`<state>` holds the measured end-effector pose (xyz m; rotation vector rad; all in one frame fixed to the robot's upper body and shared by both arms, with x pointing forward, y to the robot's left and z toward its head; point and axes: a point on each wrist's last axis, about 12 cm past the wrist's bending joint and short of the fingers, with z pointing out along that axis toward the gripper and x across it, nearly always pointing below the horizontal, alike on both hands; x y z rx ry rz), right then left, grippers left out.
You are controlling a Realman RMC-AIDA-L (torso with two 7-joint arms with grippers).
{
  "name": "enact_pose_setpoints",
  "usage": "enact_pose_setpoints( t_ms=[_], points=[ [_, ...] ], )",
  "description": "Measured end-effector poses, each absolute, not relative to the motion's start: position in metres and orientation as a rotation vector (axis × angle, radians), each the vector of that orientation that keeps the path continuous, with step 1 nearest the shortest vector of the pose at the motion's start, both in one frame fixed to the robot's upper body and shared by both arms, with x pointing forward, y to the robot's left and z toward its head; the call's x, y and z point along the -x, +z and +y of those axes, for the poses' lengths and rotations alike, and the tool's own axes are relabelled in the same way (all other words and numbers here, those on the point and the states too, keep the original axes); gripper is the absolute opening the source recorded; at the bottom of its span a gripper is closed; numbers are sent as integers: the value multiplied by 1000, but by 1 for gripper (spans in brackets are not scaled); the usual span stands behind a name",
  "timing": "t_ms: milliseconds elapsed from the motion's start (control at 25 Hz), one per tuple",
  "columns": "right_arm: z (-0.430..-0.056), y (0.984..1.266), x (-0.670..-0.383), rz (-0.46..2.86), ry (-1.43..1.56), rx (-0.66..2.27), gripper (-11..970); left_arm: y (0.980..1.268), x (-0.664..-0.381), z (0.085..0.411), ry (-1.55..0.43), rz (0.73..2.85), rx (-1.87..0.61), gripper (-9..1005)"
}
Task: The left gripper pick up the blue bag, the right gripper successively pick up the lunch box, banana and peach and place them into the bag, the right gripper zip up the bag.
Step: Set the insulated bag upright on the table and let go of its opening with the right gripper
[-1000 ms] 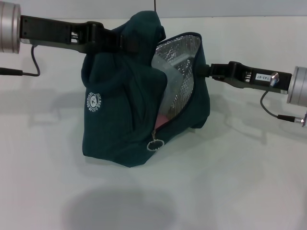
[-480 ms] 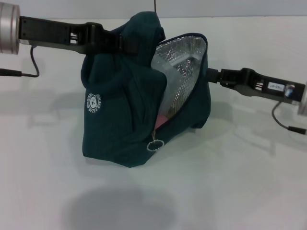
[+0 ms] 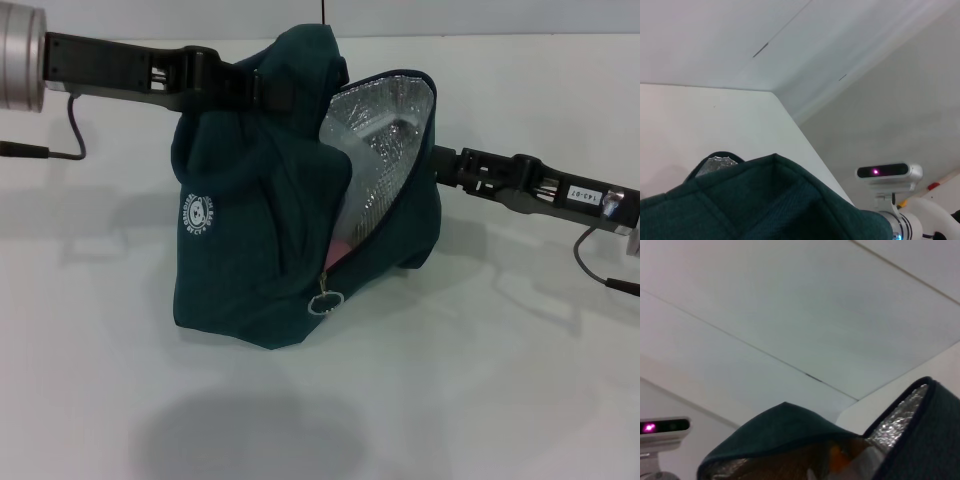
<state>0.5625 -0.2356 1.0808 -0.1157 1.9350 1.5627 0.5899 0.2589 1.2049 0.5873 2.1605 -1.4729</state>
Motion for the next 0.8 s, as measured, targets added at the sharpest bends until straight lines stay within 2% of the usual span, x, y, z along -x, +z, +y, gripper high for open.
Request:
enact_pose_setpoints(
  t_ms=[320,520,600,800],
  points=[
    [-238,1075,-567,1967,1504,64,553,1205,-590,259,-1474,2159,-589,32],
    [-230,1078,-573,1971,1509,78,755,1205,-590,258,-1476,2158,-591,32],
    [-226,1081,-576,1970,1518,92,868,1205,-590,258,-1476,2157,-591,32],
    [-216,1082,-581,1988,1523,109,863,1204,-590,258,-1477,2154,-593,32]
  ],
)
